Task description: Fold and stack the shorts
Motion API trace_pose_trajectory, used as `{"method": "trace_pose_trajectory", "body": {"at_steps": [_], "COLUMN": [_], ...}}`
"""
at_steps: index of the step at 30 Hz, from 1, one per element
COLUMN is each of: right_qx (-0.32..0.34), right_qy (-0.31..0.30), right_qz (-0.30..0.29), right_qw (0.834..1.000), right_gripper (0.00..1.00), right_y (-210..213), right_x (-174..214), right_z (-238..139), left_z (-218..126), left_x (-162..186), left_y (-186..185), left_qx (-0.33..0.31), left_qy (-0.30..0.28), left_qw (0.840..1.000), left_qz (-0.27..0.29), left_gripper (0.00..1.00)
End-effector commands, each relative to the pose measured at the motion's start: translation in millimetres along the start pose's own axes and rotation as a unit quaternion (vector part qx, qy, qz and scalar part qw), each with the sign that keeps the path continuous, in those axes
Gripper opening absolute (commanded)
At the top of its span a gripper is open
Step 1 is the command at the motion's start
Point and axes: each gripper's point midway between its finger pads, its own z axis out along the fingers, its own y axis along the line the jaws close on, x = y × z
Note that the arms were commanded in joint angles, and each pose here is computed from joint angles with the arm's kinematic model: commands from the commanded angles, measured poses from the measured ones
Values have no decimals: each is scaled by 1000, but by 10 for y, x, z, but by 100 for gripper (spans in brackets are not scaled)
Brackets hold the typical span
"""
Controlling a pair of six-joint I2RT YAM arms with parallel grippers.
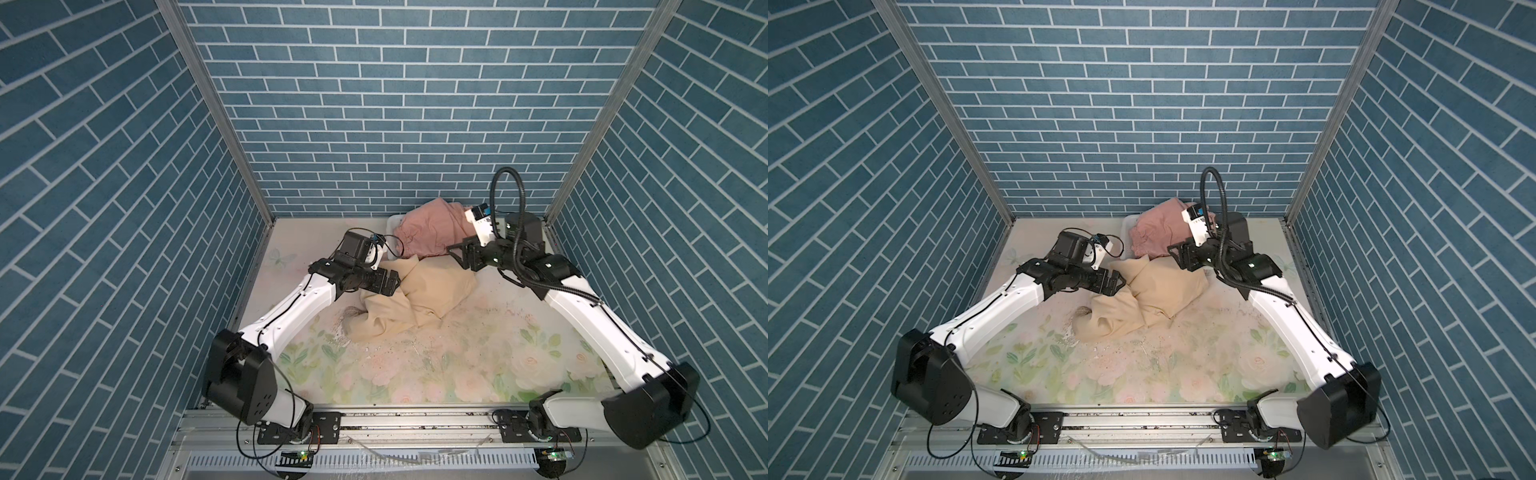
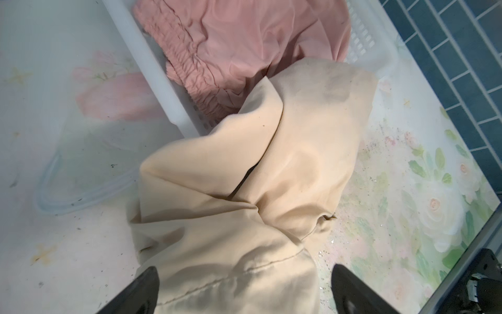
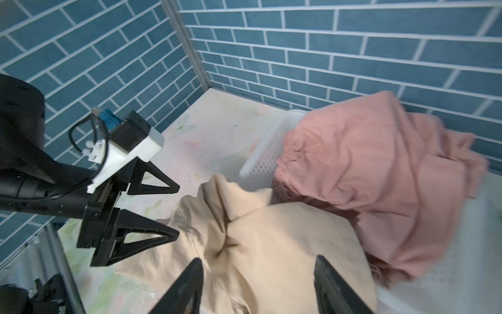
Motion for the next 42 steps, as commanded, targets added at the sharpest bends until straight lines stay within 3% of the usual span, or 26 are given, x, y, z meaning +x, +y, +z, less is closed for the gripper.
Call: {"method": "trace_pose_trajectory", "body": {"at_steps": [1,6,8,11,13,17,21,26,32,38,42], "right_qx": [43,50,45,49,57,79,69,52,33,23,5], "right_qy": [15,32,35,44,54,83,102,127,175,238,273], "right_qz": [32,49,53,55,53,35,-4,-56,-111,-150,-161], "right_qw": [998,997,997,996,996,993,992,989,978,959,948], "right_gripper": [68,68,68,68,69,69,69,71,72,73,73], "right_y": [-157,-210,-205,-236,-274,-364,-341,-311,-334,-442,-476], "right_x": [232,418,443,494,538,623,639,640,712,893,1064], "right_z": [-112,-177,-146,-92,-72,-53,-3,171,618,1107,1382], "left_z": [153,437,560,688,648,205,-558,-1282,-1360,-1226,-1545], "left_x": [38,334,430,563,589,345,43,157,459,379,462], "left_y": [-33,-103,-121,-94,-10,104,253,714,1231,1383,1679], "left_qx": [4,-3,1,4,-24,-69,-98,-176,-228,-237,-304], "left_qy": [19,65,77,98,109,76,24,17,12,-10,-8], "left_qw": [1000,998,997,995,994,995,995,983,967,965,941], "left_qz": [13,26,15,-10,-8,11,1,-47,-110,-116,-147], "left_gripper": [100,100,91,54,0,0,0,0,0,0,0]}}
